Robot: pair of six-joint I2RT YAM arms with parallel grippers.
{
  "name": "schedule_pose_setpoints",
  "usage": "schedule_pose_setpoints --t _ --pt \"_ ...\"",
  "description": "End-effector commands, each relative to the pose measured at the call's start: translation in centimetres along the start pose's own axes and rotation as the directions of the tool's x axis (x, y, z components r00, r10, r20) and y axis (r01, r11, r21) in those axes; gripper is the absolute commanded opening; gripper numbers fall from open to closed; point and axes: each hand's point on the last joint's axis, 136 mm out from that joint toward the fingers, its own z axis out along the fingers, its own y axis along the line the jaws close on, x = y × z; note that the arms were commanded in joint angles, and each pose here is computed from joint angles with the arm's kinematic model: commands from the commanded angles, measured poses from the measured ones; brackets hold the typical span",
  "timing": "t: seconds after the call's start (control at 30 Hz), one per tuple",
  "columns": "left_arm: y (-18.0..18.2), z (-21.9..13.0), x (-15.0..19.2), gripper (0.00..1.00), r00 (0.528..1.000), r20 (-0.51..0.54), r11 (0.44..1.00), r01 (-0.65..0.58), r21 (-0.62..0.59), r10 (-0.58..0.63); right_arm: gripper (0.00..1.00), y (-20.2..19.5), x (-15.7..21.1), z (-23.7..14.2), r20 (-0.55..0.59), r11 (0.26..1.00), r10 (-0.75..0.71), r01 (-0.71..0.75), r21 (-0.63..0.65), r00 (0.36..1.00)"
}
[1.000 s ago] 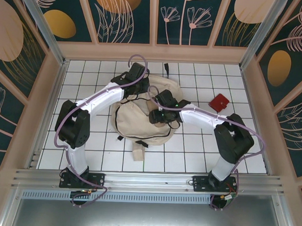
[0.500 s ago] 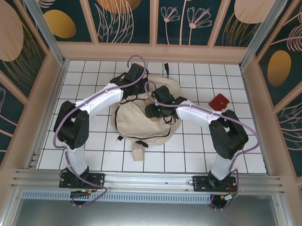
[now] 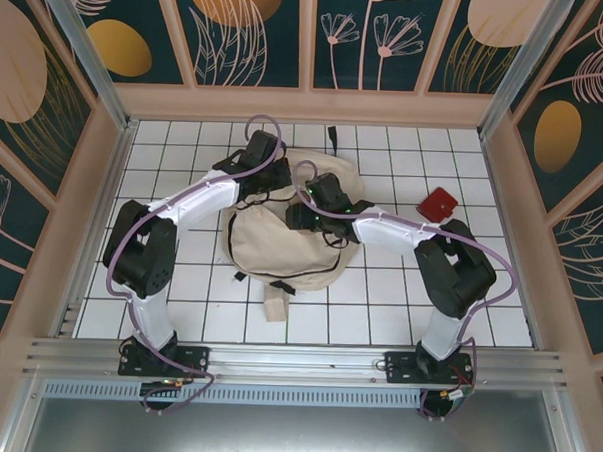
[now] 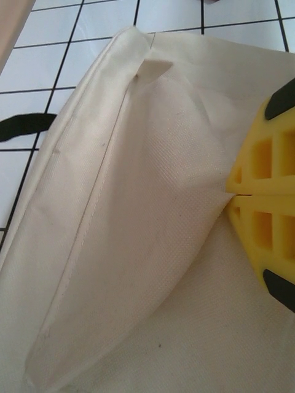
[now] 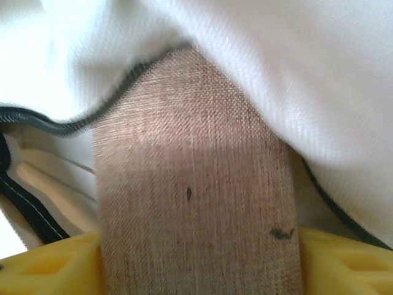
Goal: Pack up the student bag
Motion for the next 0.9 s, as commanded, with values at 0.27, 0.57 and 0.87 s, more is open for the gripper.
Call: schedule_pose_setpoints --t 0.27,0.57,0.87 --pt "1.5 0.6 0.2 0.0 1.0 -0.012 1.0 0.026 -0.007 -0.026 0.84 -0.8 0.3 -4.8 0.046 0.995 0.101 -0.101 0.001 0.994" --pt "1.4 0.4 -0.1 0.0 1.0 -0.004 1.0 0.025 0.0 -0.025 0.68 -0.3 3.6 -4.7 -0.071 0.944 0.325 -0.328 -0.036 0.943" --pt "1.4 -0.1 0.0 0.0 1.0 -0.007 1.0 0.019 0.006 -0.019 0.36 1.2 1.2 -2.7 -0.031 0.925 0.362 -0.363 -0.113 0.932"
